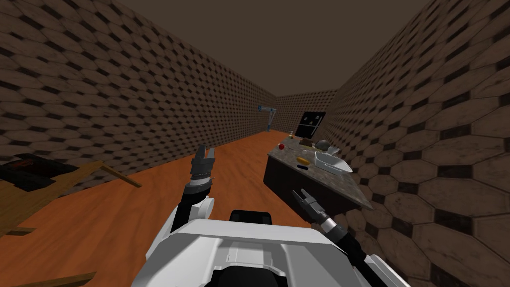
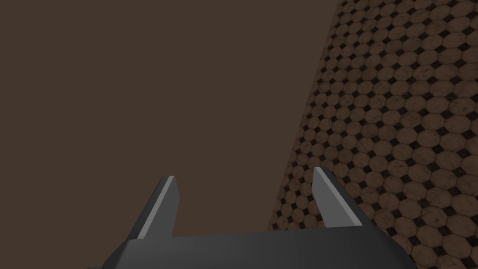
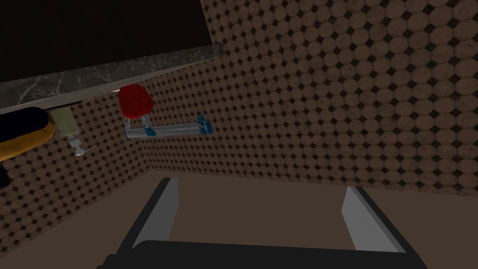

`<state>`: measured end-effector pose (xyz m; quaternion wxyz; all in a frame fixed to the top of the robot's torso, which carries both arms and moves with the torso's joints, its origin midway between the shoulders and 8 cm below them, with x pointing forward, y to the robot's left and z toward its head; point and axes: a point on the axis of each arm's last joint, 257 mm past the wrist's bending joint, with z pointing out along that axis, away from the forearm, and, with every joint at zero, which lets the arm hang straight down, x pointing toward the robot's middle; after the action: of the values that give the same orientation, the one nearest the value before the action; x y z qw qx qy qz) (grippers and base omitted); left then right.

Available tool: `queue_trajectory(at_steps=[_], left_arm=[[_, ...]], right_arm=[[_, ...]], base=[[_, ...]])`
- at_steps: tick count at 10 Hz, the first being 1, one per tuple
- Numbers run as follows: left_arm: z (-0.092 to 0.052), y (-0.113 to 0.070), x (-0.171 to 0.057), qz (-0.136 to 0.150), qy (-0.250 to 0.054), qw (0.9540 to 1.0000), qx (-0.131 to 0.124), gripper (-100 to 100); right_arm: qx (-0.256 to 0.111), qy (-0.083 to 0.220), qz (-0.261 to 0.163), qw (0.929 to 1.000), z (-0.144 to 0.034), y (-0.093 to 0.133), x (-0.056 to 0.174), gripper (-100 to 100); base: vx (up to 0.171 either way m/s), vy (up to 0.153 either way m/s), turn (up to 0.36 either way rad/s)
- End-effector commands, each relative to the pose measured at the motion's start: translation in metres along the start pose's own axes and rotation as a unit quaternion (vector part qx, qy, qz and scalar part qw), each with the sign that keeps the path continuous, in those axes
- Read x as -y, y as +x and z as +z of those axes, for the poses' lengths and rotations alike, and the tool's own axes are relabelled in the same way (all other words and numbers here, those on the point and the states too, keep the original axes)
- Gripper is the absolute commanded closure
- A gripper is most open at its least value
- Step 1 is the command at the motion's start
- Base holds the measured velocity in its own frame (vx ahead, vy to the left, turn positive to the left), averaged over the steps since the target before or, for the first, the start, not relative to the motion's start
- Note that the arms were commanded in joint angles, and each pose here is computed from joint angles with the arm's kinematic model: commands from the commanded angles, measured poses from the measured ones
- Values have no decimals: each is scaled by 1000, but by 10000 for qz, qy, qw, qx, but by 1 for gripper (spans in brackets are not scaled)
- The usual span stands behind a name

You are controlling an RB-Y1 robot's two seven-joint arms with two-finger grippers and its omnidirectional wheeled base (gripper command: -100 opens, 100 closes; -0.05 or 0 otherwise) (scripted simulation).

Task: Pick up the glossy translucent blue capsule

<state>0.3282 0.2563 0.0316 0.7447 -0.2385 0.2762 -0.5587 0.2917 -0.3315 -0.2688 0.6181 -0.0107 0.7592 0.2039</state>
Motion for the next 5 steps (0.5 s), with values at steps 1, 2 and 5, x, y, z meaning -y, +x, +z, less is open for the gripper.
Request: queue_trajectory(at_steps=[1, 2, 5], left_arm=[[0, 0, 0, 0, 0, 10000, 0, 0], [0, 0, 0, 0, 0, 10000, 0, 0], [0, 0, 0, 0, 0, 10000, 0, 0]], right_arm=[[-454, 91, -368, 9982, -15, 24, 19, -100], [-555, 89, -441, 9974, -18, 26, 24, -100], [-1015, 165, -799, 9915, -35, 45, 45, -100]], base=[[23, 85, 70], [21, 71, 29], [11, 50, 32]])
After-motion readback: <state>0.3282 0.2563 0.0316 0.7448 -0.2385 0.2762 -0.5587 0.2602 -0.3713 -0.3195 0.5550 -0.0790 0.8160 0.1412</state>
